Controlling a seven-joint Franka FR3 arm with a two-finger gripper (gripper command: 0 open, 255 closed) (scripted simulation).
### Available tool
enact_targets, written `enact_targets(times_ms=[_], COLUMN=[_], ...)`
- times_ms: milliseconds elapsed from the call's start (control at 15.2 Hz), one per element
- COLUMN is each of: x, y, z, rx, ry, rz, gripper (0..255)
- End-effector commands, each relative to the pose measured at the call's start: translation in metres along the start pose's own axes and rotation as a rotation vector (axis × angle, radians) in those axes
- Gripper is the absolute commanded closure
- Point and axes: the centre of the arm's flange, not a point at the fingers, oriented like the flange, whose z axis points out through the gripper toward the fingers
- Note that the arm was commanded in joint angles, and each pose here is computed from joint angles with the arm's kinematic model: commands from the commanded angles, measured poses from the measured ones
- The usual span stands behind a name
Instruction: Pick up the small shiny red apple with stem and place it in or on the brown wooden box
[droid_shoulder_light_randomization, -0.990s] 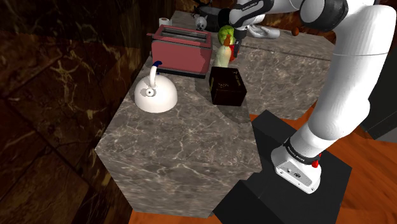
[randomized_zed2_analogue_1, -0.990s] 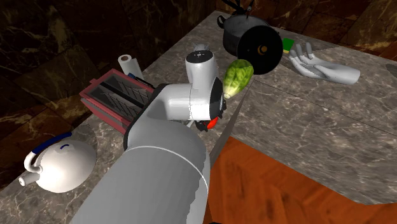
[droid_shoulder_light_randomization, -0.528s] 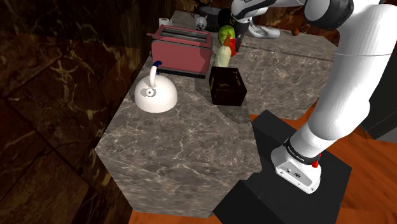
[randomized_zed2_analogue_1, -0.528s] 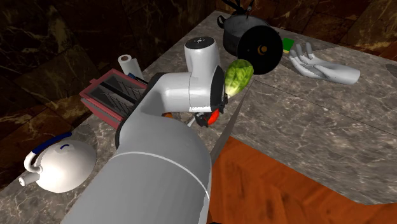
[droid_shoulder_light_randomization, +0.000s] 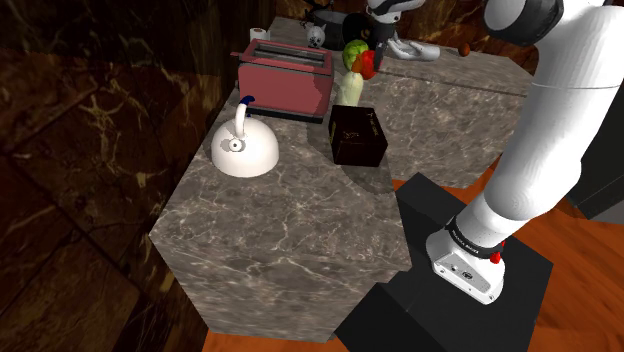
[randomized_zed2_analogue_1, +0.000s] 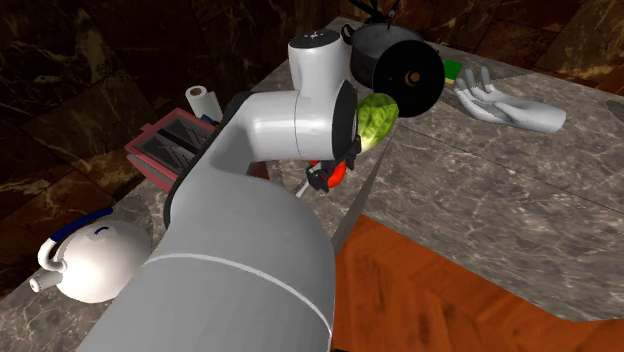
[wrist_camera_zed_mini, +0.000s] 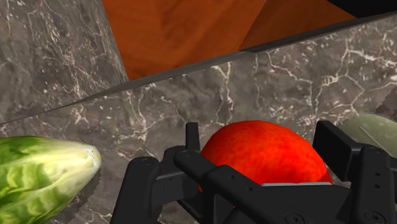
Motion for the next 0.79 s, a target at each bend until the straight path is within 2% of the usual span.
enact_targets(times_ms=[0, 726], x=[-0.001, -0.008], y=[0.001, 0.008], z=[-0.011, -0.068], rx=[0.000, 0.000], ry=[0.000, 0.000], rz=[0.000, 0.000], gripper=[255, 255])
